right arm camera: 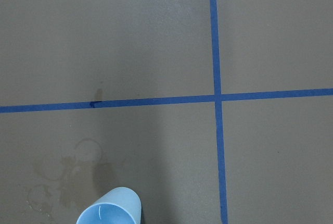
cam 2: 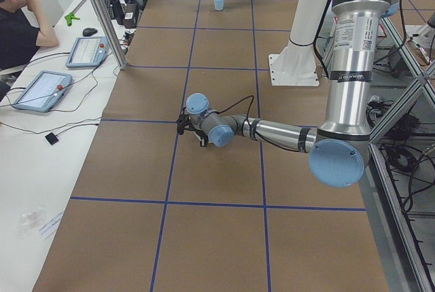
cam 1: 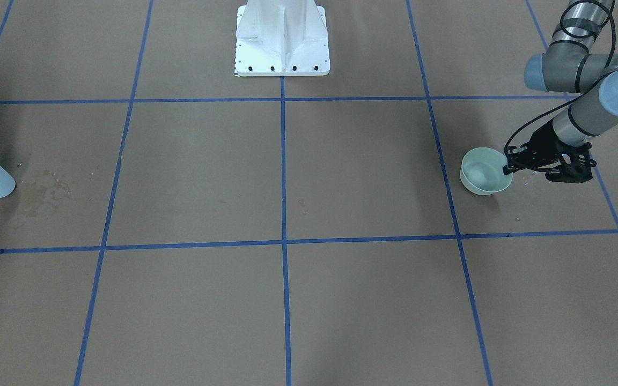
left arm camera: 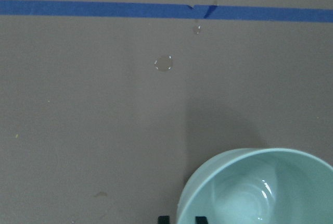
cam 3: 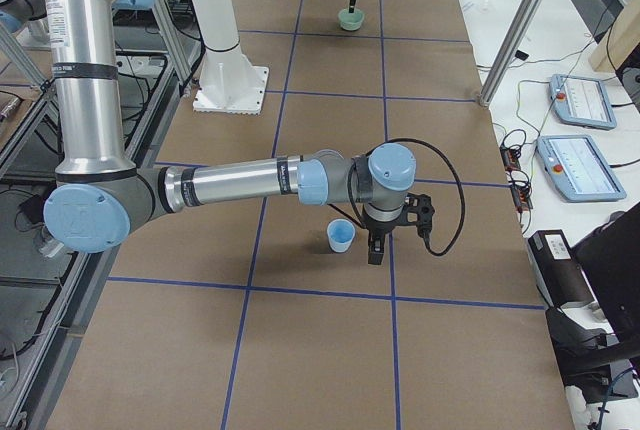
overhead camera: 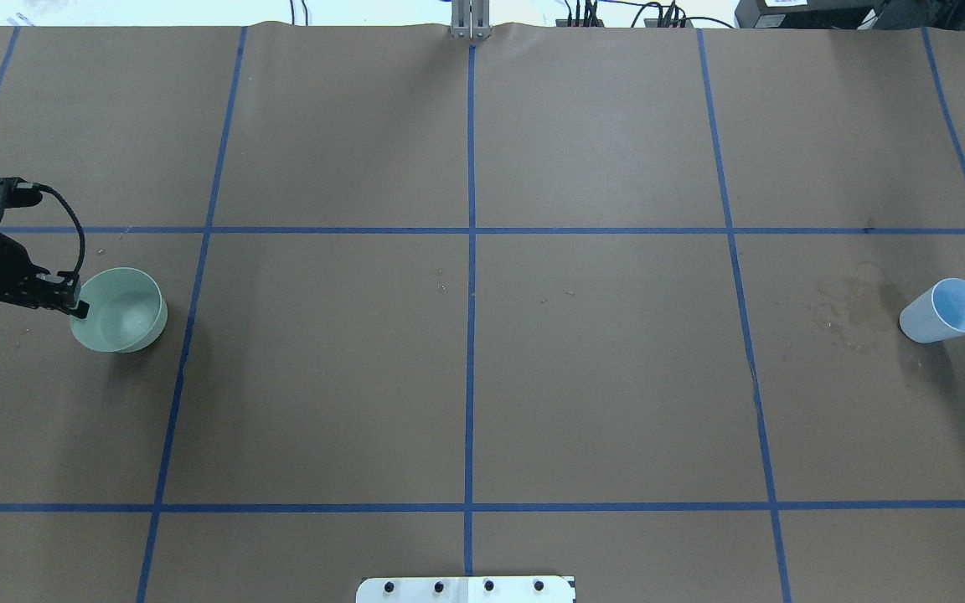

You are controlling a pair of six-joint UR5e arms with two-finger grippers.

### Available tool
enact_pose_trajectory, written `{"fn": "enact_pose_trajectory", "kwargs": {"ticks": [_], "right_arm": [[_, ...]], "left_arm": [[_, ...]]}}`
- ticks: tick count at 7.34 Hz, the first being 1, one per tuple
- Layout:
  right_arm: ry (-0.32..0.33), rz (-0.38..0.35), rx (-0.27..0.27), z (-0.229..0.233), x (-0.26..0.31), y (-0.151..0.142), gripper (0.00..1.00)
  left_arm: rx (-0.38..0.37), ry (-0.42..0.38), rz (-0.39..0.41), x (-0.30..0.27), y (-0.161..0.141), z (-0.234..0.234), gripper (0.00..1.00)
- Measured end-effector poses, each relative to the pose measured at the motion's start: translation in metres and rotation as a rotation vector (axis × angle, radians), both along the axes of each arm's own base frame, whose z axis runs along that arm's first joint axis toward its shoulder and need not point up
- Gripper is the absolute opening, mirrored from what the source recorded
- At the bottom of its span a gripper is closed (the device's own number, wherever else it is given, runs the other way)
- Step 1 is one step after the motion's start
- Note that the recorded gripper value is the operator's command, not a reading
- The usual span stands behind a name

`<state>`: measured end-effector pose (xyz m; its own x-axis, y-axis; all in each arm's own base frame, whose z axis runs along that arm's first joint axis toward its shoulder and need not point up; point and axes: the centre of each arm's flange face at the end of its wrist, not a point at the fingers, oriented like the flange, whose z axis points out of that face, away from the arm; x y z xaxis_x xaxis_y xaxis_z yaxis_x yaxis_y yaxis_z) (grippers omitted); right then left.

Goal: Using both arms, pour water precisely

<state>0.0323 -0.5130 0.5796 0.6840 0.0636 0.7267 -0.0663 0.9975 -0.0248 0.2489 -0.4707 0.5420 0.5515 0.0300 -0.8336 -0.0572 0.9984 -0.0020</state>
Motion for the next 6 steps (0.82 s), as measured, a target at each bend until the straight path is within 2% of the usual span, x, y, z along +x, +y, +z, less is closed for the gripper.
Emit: {"fn": "enact_pose_trajectory", "kwargs": {"ticks": [1,3,5,6], "right_arm": [[0.001,0.002,-0.003,0.0,0.0,0.0,1.0],[0.0,0.005,-0.007,0.0,0.0,-0.001,1.0],[-0.003,0.003,-0.004,-0.001,-0.002,-0.001,1.0],[-0.002,0.0,-0.003,-0.001,-0.003,-0.001,1.0]], "left_arm": [[-0.033,0.056,0.027,-0.005,-0.001,-0.024,0.0],[-0.104,0.105,0.001,-0.001,-0.035,-0.093,0.0],[-0.194,0.097,-0.058,0.048,-0.072,-0.195,0.0],[-0.235,0.068,-0.095,0.097,-0.078,-0.248,0.0]]}}
